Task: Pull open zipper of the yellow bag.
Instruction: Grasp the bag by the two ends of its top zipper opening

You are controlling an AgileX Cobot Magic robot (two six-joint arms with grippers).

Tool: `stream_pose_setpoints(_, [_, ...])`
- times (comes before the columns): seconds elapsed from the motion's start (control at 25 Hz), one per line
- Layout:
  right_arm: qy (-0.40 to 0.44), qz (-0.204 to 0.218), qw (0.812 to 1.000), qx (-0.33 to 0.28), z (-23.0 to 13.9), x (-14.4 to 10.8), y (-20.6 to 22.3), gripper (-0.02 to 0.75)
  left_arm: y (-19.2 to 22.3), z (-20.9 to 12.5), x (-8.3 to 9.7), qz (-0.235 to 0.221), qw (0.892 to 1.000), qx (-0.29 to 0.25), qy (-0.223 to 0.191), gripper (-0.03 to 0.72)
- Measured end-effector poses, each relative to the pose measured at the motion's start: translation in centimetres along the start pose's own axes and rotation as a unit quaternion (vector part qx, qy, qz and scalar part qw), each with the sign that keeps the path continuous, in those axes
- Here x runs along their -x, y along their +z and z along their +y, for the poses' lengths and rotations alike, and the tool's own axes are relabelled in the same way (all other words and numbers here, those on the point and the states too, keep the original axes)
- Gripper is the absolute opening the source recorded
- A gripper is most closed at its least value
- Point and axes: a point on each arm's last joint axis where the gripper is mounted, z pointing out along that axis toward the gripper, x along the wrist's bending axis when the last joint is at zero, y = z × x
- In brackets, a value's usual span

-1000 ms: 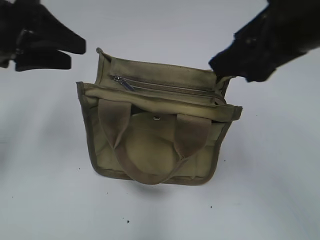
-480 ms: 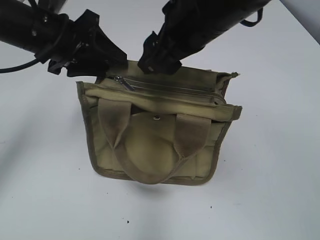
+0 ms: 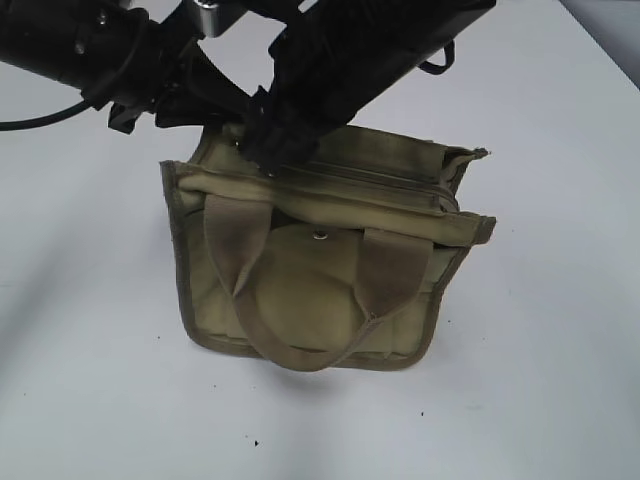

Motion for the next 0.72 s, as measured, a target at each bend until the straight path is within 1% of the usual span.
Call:
stream_pose_setpoints(0.28, [0.009, 0.014, 1.0, -0.011, -0.4, -0.2, 0.8, 0.402, 0.2, 0.0, -0.1, -0.003, 1.0, -0.003, -0.003, 0.031])
stream_pose_setpoints(0.36, [0.01, 0.023, 0.999, -0.023, -0.7, -0.4, 1.3, 0.37, 0.2, 0.0, -0.1, -0.002, 1.0, -0.003, -0.004, 0.031])
stream_pose_setpoints(0.44, [0.011, 0.032, 0.999, -0.034, -0.9, -0.5, 1.6, 0.309, 0.2, 0.0, -0.1, -0.003, 1.0, -0.004, -0.004, 0.031])
stream_pose_setpoints(0.56, [0.01, 0.036, 0.999, -0.039, -0.9, -0.6, 1.5, 0.188, 0.2, 0.1, -0.1, -0.005, 1.0, -0.003, -0.006, 0.031])
stream_pose_setpoints(0.68, [0.01, 0.042, 0.998, -0.046, -1.1, -0.7, 1.6, 0.044, 0.2, 0.1, -0.1, -0.006, 1.0, -0.002, -0.007, 0.031])
stream_pose_setpoints(0.72, [0.01, 0.046, 0.998, -0.051, -1.1, -0.7, 1.6, 0.013, 0.2, 0.1, -0.1, -0.007, 1.0, -0.001, -0.007, 0.031])
